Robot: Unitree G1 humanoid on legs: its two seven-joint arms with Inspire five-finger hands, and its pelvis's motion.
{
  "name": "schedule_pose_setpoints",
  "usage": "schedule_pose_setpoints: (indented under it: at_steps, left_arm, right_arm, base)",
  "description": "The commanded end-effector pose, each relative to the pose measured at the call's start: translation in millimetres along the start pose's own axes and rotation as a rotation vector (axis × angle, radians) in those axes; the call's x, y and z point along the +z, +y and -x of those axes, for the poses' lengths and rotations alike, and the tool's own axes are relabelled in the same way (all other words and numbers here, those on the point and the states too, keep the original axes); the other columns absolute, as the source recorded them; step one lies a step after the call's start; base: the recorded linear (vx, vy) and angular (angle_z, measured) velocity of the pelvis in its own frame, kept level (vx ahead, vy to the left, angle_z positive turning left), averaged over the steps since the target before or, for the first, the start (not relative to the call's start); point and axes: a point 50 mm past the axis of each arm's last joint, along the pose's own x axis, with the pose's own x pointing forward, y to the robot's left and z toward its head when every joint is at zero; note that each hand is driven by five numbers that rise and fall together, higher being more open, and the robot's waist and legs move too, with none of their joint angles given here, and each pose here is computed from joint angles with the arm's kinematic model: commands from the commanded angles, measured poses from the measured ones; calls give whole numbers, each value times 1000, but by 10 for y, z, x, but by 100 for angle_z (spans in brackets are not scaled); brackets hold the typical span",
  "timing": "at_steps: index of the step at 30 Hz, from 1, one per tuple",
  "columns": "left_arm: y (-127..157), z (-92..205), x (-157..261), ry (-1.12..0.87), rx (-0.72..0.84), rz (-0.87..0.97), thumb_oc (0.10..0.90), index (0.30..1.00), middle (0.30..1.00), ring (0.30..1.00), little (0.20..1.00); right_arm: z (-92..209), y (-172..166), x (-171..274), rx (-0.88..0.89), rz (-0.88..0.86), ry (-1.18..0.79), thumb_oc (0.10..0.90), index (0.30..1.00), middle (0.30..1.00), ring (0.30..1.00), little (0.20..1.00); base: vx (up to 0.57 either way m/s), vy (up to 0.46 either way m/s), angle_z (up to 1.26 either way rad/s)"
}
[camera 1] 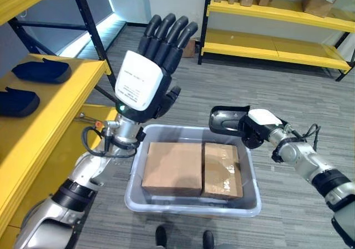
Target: Move parts from the plastic box to the shelf.
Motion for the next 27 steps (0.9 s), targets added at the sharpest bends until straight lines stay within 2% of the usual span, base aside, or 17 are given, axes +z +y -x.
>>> schedule_pose_setpoints:
  at_steps: [1,10,21,27]
  left_arm:
    - [45,-192,72,-26,90,76,900,1000,1000,1000,1000]
    - [17,-177,99,-55,50,82,900,1000,1000,1000,1000]
    - [45,-153,124,-96,30,73,900,1000,1000,1000,1000]
    - [49,-150,165,-126,18,81,900,1000,1000,1000,1000]
  right_arm:
    - [-185,-779,240,-284,46,-108,400,300,300,300,300]
    - [-108,-1253,498,-324,296,-262,400,300,300,300,300]
    - [-28,-1543,580,-315,561,-303,400,300,300,300,300]
    - [-3,-1635,644,-303,645,-328,400,300,300,300,300]
  base:
    - [3,7,10]
    - [2,1,1]
    - [3,0,0]
    - [13,1,1]
